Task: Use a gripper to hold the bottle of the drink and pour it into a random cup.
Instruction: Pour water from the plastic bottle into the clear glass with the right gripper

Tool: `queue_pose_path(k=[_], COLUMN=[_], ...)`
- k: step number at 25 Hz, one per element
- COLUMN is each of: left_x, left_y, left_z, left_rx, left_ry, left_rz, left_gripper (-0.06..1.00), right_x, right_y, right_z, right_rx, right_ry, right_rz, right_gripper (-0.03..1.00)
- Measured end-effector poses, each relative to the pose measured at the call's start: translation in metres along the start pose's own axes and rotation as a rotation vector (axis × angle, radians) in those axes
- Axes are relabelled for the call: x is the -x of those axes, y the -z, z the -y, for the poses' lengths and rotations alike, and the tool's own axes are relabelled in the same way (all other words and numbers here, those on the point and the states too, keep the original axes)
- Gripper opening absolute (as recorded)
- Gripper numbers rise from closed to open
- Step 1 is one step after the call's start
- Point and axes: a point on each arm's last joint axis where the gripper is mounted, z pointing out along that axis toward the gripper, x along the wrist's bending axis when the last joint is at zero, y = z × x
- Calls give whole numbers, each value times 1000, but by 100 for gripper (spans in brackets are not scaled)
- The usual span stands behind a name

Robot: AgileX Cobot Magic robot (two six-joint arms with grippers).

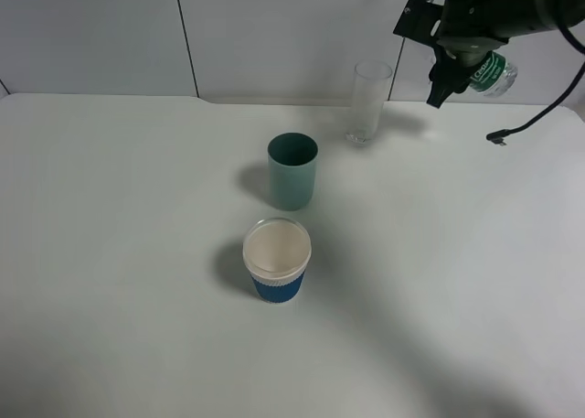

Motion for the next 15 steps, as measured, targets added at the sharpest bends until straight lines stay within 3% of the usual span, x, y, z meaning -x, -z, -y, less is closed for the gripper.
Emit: queue_pose_path(k=[15], left_x=[0], left_y=[0], left_z=[0], left_rx=[0], left_ry=[0], left_rz=[0], left_gripper=[99], right_x=[-4], right_y=[1], right_z=[-8], right_rx=[-1], right_ry=[167], right_rz=[1], right_gripper=[56])
